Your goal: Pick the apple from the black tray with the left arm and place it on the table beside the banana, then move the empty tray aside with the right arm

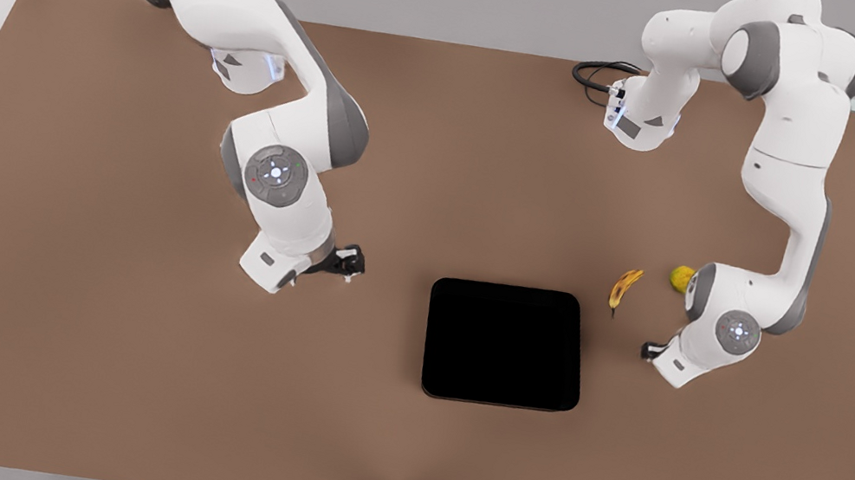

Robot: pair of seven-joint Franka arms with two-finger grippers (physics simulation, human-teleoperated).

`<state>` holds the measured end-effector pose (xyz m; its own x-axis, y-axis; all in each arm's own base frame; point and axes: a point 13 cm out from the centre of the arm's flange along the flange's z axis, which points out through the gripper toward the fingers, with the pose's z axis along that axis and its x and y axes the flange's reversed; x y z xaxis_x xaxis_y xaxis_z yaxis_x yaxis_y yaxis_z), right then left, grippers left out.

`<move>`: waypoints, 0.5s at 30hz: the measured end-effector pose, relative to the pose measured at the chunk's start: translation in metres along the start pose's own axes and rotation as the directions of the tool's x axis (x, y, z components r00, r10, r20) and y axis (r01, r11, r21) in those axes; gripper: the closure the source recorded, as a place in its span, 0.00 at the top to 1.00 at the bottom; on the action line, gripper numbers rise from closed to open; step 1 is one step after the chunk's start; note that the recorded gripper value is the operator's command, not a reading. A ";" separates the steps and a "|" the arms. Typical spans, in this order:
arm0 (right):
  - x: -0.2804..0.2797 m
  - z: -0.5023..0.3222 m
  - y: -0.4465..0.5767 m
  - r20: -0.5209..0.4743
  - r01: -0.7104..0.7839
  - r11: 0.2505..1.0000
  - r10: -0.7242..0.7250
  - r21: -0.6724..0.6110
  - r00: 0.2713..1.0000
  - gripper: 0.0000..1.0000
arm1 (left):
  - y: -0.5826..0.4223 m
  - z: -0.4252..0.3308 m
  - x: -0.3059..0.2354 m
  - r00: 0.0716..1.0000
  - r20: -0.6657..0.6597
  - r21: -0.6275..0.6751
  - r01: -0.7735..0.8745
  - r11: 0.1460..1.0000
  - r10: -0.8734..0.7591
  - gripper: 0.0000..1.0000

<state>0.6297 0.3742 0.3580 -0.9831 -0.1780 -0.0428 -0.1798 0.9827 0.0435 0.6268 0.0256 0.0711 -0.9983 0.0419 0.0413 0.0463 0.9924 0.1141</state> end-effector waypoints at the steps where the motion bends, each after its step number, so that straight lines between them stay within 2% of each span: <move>1: 0.007 0.011 0.016 -0.006 -0.015 1.000 0.015 -0.004 1.000 1.00 | 0.001 -0.007 -0.004 0.999 0.027 0.002 -0.024 1.000 0.024 1.00; 4: 0.033 0.037 0.070 -0.006 -0.054 0.998 0.054 -0.012 0.999 1.00 | 0.002 -0.053 -0.023 0.989 0.125 -0.010 -0.083 0.997 0.083 1.00; 5: 0.040 0.055 0.078 -0.008 -0.076 0.997 0.076 -0.005 0.997 1.00 | 0.004 -0.096 -0.037 0.979 0.185 -0.018 -0.088 0.996 0.090 1.00; 7: 0.051 0.097 0.080 -0.010 -0.130 0.991 0.130 0.009 0.991 1.00 | -0.024 -0.247 -0.083 0.944 0.329 0.088 -0.045 0.995 0.014 1.00; 9: 0.049 0.128 0.078 0.011 -0.190 0.982 0.189 0.001 0.982 1.00 | -0.056 -0.362 -0.071 0.934 0.358 0.179 -0.057 0.982 -0.011 1.00; 11: 0.038 0.138 0.080 0.054 -0.241 0.970 0.242 -0.028 0.969 1.00 | -0.054 -0.385 -0.040 0.955 0.297 0.184 -0.055 0.981 -0.002 1.00; 15: 0.020 0.149 0.101 0.108 -0.311 0.944 0.322 -0.110 0.940 1.00 | -0.023 -0.364 -0.024 0.984 0.179 0.191 -0.014 0.981 -0.020 1.00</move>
<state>0.5971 0.4779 0.2132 -0.9788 0.1548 -0.1344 0.1321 0.9776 0.1640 0.6631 -0.0405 0.4287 -0.9894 0.0415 -0.1392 0.0528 0.9955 -0.0783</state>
